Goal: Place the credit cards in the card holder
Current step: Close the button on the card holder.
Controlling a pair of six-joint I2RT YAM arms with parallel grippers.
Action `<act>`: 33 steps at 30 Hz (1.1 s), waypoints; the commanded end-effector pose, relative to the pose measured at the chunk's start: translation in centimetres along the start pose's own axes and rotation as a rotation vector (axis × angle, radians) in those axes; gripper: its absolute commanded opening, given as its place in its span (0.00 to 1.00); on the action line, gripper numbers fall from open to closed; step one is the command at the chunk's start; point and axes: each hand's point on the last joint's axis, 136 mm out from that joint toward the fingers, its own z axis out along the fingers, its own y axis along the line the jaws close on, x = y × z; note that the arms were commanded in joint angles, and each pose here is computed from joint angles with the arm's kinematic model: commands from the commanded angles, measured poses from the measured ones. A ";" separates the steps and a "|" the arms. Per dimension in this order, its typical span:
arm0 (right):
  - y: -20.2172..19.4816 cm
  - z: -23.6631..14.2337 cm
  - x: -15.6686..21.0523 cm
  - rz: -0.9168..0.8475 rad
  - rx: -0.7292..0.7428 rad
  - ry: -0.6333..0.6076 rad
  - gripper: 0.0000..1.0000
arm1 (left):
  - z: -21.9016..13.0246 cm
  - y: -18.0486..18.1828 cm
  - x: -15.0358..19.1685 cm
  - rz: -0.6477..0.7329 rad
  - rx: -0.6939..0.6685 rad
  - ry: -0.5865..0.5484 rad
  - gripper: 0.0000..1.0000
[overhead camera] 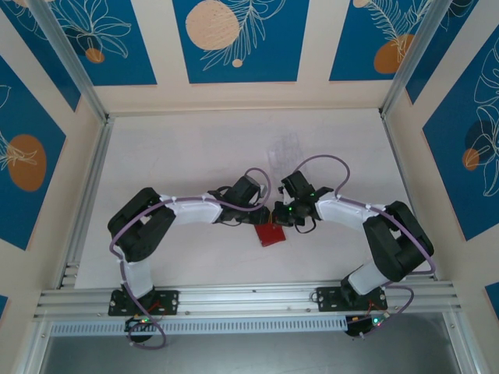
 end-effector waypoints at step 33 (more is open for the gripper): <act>1.0 0.3 2.9 0.036 -0.138 0.072 0.00 | 2.6 2.2 5.1 -0.010 -0.064 0.150 0.25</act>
